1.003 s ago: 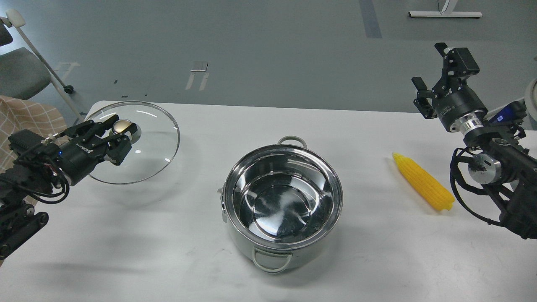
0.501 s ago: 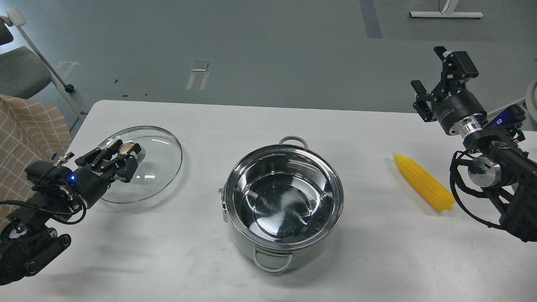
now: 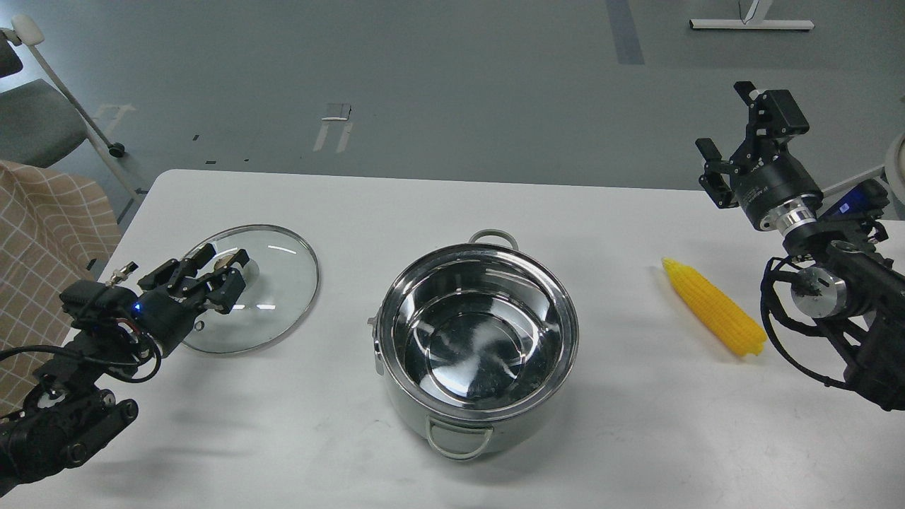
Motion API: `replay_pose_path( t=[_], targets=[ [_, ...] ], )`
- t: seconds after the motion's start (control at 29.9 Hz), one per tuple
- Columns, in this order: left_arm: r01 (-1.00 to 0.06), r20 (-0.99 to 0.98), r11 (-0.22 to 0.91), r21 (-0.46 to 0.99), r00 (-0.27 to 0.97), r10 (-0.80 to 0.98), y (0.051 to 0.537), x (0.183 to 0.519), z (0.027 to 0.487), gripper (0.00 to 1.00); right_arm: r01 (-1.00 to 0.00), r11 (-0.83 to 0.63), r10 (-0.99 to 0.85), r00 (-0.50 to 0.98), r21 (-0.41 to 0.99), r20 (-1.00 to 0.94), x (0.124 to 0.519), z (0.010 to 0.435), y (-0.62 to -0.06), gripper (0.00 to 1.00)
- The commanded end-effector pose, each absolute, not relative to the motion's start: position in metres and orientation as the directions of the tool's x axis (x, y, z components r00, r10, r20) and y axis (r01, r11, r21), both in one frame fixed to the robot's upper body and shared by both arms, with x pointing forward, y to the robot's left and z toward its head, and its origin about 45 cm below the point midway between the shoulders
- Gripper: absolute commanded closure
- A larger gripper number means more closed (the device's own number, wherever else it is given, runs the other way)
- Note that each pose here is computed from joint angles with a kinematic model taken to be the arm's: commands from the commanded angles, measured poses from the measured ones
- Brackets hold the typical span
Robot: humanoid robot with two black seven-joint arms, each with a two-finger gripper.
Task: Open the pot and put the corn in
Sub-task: 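Lower the glass lid onto the table and release it with the left gripper, then reach the right gripper down and grasp the yellow corn cob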
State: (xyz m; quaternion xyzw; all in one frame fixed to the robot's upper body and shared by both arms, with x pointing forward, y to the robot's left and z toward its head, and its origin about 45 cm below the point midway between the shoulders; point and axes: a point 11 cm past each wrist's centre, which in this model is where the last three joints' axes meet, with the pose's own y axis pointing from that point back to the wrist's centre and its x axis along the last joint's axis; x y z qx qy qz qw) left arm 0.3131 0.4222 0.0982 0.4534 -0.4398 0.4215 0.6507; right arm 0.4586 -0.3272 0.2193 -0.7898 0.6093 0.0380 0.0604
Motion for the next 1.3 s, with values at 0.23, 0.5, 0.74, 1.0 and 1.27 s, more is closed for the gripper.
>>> replay_pose_path(
  t=[0.23,0.5,0.74,1.0,1.27],
  targets=[
    [-0.977,0.927,0.190,0.091,0.153,0.342,0.430,0.362,0.163,0.10,-0.966,-0.250,-0.966,0.254,-0.069,-0.052,0.460,0.242,-0.351,0.00],
    [-0.969,0.563,0.247,0.026,0.218,0.797,0.428,0.411,0.255,0.08,-0.905,-0.421,-0.820,0.407,0.056,0.402,0.452,0.263,-0.351,0.00],
    [-0.919,0.142,0.391,-0.056,0.380,0.914,0.413,0.413,0.285,0.05,-0.822,-0.479,-0.401,0.518,0.309,0.756,0.425,0.272,-0.384,0.00],
    [-0.876,-0.072,0.429,-0.219,0.453,0.889,0.374,0.416,0.313,0.04,-0.725,-0.359,0.144,0.579,0.588,0.802,0.367,0.254,-0.446,0.00],
    [-0.858,-0.085,0.452,-0.243,0.483,0.871,0.361,0.414,0.319,0.03,-0.629,-0.350,0.297,0.629,0.694,0.719,0.338,0.193,-0.445,0.00]
  ],
)
